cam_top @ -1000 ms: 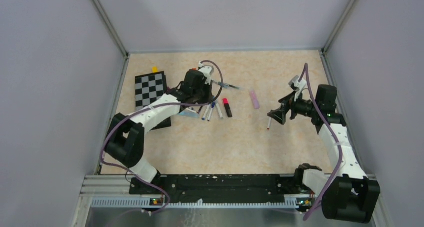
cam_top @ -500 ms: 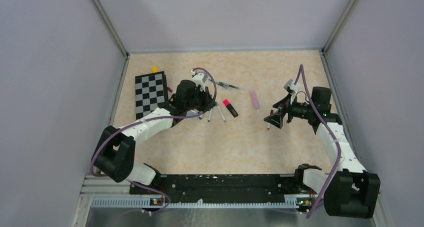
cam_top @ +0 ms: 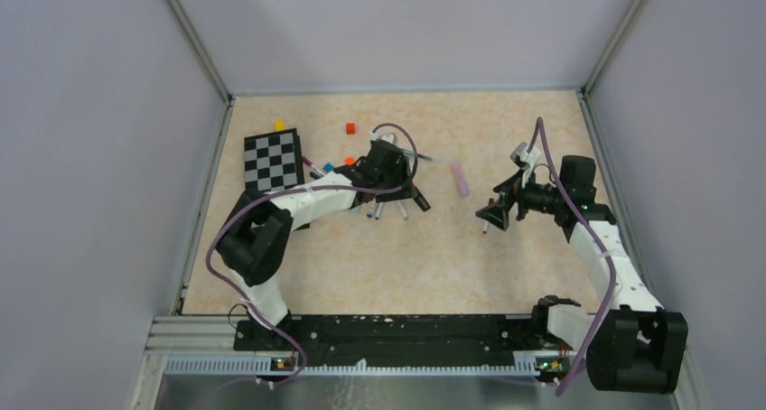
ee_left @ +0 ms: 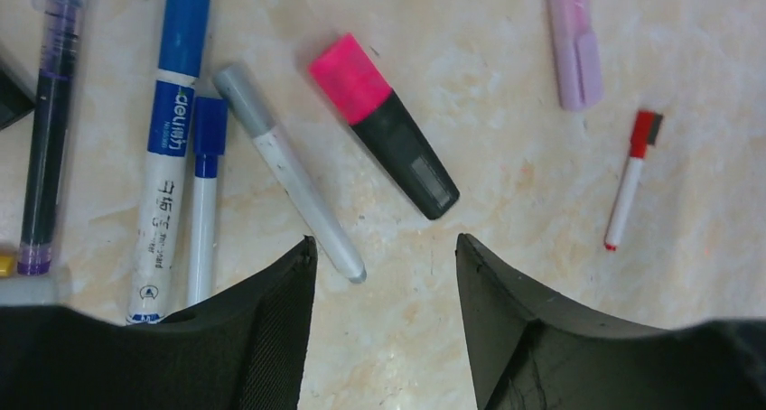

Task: Open the pen caps
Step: Pick up the pen from the center of the board.

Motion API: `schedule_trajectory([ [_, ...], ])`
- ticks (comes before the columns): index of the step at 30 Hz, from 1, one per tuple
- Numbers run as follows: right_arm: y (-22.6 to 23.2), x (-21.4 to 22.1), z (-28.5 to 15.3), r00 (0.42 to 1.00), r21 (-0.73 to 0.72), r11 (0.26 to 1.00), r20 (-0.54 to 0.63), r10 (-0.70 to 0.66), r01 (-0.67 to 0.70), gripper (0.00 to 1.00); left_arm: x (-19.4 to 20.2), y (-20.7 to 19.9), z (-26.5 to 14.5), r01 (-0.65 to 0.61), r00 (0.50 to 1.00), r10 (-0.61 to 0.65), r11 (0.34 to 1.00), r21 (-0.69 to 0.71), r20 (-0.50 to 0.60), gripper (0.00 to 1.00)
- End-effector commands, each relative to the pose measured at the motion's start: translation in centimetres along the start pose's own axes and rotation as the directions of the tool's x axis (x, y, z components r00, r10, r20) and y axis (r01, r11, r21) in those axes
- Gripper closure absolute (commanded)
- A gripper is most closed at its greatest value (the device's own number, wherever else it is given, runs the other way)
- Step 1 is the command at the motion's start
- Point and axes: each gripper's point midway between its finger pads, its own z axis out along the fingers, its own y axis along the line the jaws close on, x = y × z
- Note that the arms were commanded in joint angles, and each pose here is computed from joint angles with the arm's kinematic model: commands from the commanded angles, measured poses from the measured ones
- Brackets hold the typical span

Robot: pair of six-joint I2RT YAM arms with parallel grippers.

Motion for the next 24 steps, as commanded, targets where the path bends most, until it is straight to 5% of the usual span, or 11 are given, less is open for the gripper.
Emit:
schedule_trajectory([
  [1,-0.2,-1.0,-0.1,0.998,0.019,0.998,0.021,-0.061,0.061,0.04,-1.2,1.5,1.2,0.149,0.988,-0.152,0.963,-0.224,0.003,0.38],
  [11,0.1,-1.4,0.0,0.997,0.021,0.997,0.023,-0.080,0.080,0.04,-1.9,0.1,4.3,0.179,0.983,-0.185,0.940,-0.290,0.008,0.46],
  [24,0.6,-1.6,0.0,0.995,0.016,0.995,0.024,-0.102,0.101,0.04,-1.1,1.3,7.0,0.134,0.980,-0.185,0.886,-0.444,-0.073,0.45],
])
